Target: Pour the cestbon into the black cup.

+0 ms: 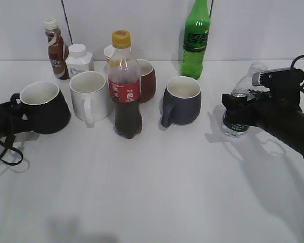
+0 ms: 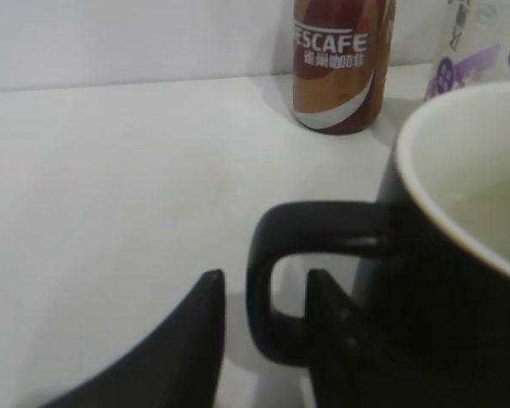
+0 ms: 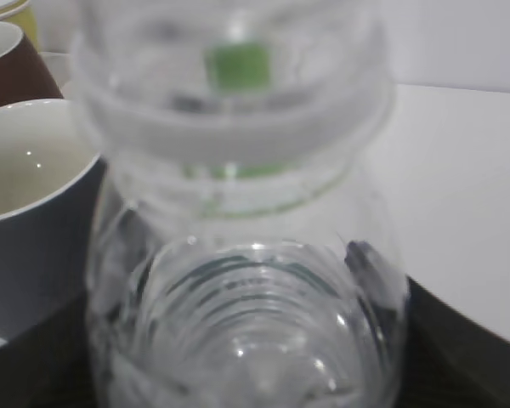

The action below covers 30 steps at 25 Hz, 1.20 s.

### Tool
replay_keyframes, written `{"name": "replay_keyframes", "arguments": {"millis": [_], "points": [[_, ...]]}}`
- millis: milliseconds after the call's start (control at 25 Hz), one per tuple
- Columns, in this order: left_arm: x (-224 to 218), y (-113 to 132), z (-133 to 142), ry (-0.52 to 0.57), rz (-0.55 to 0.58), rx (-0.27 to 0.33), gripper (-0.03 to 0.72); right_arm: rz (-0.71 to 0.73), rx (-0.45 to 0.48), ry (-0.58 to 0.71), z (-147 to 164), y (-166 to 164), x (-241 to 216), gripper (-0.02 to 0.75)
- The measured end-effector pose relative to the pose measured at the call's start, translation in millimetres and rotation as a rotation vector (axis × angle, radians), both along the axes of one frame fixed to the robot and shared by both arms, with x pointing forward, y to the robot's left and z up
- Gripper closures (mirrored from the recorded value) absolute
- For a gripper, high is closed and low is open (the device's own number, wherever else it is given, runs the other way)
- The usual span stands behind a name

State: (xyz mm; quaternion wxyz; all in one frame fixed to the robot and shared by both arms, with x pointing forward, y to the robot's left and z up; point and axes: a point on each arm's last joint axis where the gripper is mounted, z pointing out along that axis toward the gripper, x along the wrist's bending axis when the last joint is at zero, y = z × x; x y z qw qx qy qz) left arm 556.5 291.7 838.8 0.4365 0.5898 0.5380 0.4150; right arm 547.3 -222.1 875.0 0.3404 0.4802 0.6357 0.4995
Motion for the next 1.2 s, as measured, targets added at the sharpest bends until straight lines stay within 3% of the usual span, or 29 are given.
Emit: {"name": "replay_keyframes", "arguments": {"millis": [200, 440, 720, 880, 960, 1040, 1200], "points": [[-7, 0, 5, 0.002, 0.002, 0.0, 0.345, 0.0, 0.001, -0.004, 1, 0, 0, 0.172], [-19, 0, 28, -0.036, 0.002, 0.0, 0.306, -0.018, 0.029, -0.104, 32, -1, 1, 0.139], [-36, 1, 85, -0.161, 0.003, 0.001, 0.288, -0.025, 0.034, -0.193, 92, -4, -9, 0.136], [-56, 0, 134, -0.095, 0.009, -0.012, 0.258, -0.038, 0.008, -0.172, 133, -10, -28, 0.136], [-77, 1, 157, -0.01, 0.028, -0.04, 0.253, -0.046, -0.017, -0.131, 151, -14, -43, 0.136], [-100, 3, 173, 0.07, 0.048, -0.049, 0.252, -0.05, -0.058, -0.069, 163, -19, -59, 0.136], [-152, 6, 202, 0.119, 0.078, -0.081, 0.25, -0.072, -0.104, -0.025, 192, -31, -100, 0.136]]}}
